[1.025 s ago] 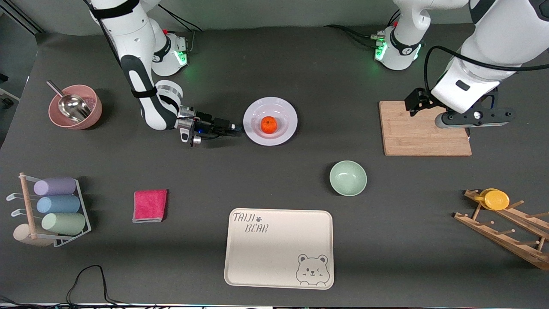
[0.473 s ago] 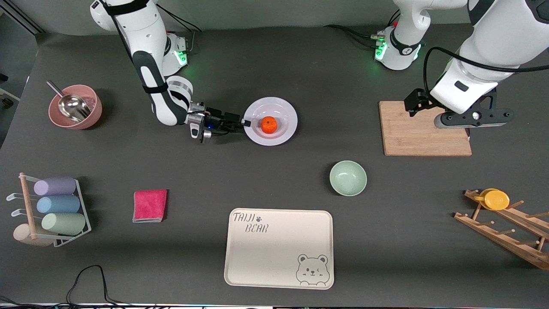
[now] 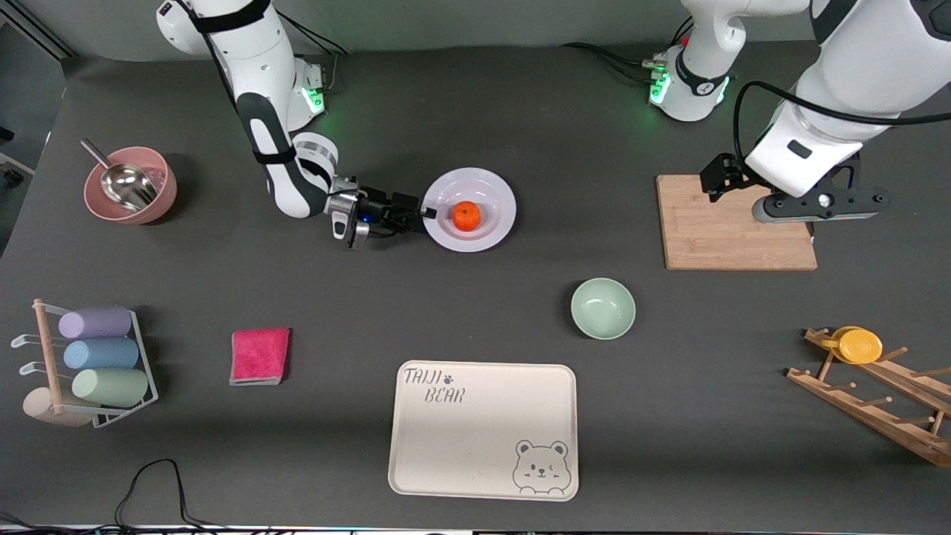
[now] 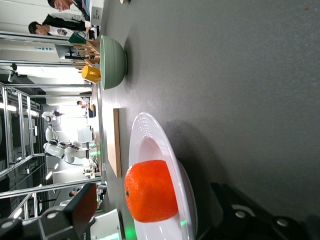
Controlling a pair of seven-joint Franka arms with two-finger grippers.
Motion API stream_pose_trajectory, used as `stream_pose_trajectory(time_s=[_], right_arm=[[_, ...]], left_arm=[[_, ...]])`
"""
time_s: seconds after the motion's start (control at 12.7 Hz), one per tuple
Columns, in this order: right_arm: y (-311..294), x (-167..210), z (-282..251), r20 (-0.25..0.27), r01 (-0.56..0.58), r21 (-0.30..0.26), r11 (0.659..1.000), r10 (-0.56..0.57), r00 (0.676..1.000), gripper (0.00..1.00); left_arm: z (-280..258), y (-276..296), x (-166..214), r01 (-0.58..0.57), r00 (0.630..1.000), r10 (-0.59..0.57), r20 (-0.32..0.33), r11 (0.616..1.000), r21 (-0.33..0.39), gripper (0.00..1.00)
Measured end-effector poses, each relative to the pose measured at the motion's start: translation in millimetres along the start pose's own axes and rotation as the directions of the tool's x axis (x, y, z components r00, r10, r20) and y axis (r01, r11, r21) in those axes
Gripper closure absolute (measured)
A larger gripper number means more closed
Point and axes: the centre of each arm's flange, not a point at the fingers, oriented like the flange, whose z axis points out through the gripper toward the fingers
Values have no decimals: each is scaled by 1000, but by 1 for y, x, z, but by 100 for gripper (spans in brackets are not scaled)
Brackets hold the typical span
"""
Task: Place orange and plate with both arms
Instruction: 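Move the right gripper to the rim of the white plate, then grasp the plate rim with the right gripper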
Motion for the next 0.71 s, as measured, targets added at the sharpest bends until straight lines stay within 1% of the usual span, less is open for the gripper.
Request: stream_pose_trajectory(time_s=[0.24,0.47,0.55,0.71], right_arm=[[1,-3,5,-18,-3,14,1000,3,1000,2],[2,-9,10,-22,4,16,1000,-3,1000,6],[3,-9,10,-21,17,14,1000,-17,1000,14],[9,-11,10,-18,53,2,999,-53,998,40]], left_arm=[[0,0,0,0,1000,0,0,1000,0,0],[0,0,0,0,1000,0,-3,1000,-1,0],[0,0,0,0,1000,0,-4,1000,-1,0],[0,0,0,0,1000,0,-5,1000,-2,0]])
